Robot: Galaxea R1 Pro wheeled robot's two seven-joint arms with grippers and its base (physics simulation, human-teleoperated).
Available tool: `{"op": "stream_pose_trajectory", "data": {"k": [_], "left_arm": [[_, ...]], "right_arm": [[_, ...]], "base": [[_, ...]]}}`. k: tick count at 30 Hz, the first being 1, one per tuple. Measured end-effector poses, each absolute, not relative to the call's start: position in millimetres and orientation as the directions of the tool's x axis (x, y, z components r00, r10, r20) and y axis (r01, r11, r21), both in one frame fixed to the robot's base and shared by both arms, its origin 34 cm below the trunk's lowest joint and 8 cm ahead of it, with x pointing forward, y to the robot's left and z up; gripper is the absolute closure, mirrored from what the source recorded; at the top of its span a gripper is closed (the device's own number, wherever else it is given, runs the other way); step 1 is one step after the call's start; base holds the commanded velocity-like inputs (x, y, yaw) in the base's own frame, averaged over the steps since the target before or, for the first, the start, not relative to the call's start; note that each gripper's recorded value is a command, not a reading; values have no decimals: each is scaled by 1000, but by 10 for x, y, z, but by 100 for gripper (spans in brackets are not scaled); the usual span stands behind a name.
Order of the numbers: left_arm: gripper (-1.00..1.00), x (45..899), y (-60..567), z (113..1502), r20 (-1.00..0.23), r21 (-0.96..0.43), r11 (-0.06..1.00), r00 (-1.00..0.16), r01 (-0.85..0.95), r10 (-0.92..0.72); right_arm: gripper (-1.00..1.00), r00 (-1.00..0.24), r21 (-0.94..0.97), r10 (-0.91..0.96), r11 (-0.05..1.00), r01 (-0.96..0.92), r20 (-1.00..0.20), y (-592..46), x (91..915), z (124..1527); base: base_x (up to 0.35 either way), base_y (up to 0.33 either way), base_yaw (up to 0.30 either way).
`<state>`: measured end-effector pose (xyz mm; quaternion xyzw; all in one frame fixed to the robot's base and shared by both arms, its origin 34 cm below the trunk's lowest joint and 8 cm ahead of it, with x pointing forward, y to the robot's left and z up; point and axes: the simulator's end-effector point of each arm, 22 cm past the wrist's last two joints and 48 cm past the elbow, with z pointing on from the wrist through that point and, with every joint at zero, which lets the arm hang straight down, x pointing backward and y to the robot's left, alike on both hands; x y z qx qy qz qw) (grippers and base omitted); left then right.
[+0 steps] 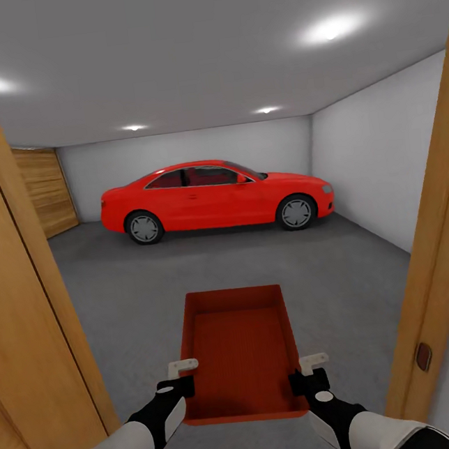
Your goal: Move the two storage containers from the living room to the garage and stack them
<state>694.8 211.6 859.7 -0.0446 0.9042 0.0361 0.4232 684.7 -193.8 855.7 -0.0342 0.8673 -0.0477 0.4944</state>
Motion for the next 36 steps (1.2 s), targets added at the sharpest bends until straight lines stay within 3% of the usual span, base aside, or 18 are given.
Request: {"op": "stream_pose_trajectory", "data": {"k": [36], "left_arm": [[100, 6948, 2119, 8597, -768, 27, 993, -638, -112, -51]], "right_arm": [[100, -509, -117, -107, 993, -13, -854, -1935, 6849, 8559]], "base": [[0, -27, 0]]}}
